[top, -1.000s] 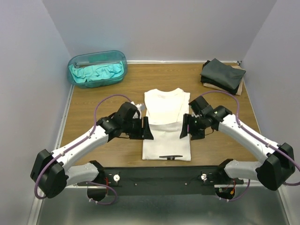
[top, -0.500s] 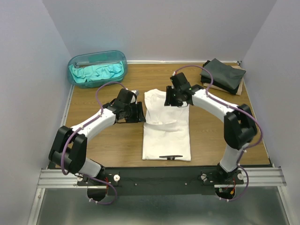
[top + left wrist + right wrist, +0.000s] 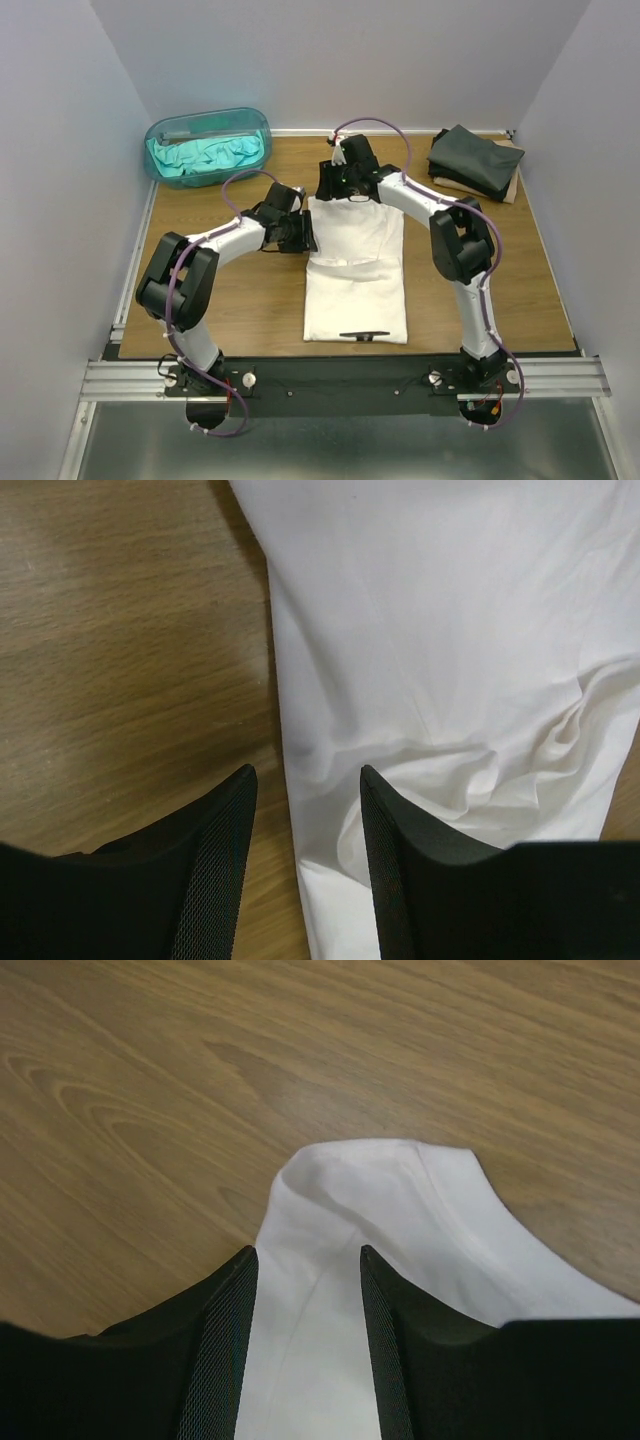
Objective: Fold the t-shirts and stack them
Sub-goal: Fold the tshirt
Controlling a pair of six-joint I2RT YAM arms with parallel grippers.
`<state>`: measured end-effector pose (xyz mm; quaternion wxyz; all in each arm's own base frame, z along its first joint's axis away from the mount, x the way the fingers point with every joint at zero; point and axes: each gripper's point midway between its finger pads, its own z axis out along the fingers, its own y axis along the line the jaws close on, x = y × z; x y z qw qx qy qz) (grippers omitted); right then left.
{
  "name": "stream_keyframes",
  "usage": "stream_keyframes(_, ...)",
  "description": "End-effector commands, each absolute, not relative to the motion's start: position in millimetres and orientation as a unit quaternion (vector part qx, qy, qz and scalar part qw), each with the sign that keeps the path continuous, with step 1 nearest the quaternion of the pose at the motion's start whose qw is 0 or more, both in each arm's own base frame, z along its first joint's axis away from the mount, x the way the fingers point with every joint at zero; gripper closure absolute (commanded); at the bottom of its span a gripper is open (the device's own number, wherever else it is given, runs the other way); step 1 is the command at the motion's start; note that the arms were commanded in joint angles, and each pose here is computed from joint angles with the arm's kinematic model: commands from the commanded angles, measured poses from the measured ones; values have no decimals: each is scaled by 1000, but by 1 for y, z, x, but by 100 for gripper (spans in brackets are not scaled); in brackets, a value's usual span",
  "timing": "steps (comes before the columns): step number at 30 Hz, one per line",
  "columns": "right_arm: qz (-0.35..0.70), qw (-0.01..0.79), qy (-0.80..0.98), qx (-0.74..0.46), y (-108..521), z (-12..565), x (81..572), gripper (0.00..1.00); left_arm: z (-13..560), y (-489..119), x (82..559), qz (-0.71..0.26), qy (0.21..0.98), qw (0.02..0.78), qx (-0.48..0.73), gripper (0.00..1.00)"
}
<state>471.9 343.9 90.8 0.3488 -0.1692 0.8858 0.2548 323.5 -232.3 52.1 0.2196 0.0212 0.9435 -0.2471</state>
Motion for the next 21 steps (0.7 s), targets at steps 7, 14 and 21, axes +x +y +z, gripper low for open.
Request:
stream_keyframes(7, 316, 346, 843, -262, 379, 74, 487, 44, 30, -227, 343, -207, 953, 222, 16, 46)
stream_keyframes(14, 317, 327, 850, -264, 376, 54, 483, 48, 25, -226, 343, -203, 955, 218, 15, 46)
stream_keyframes(21, 297, 324, 863, -249, 361, 39, 489, 81, 24, -221, 334, -202, 956, 214, 10, 46)
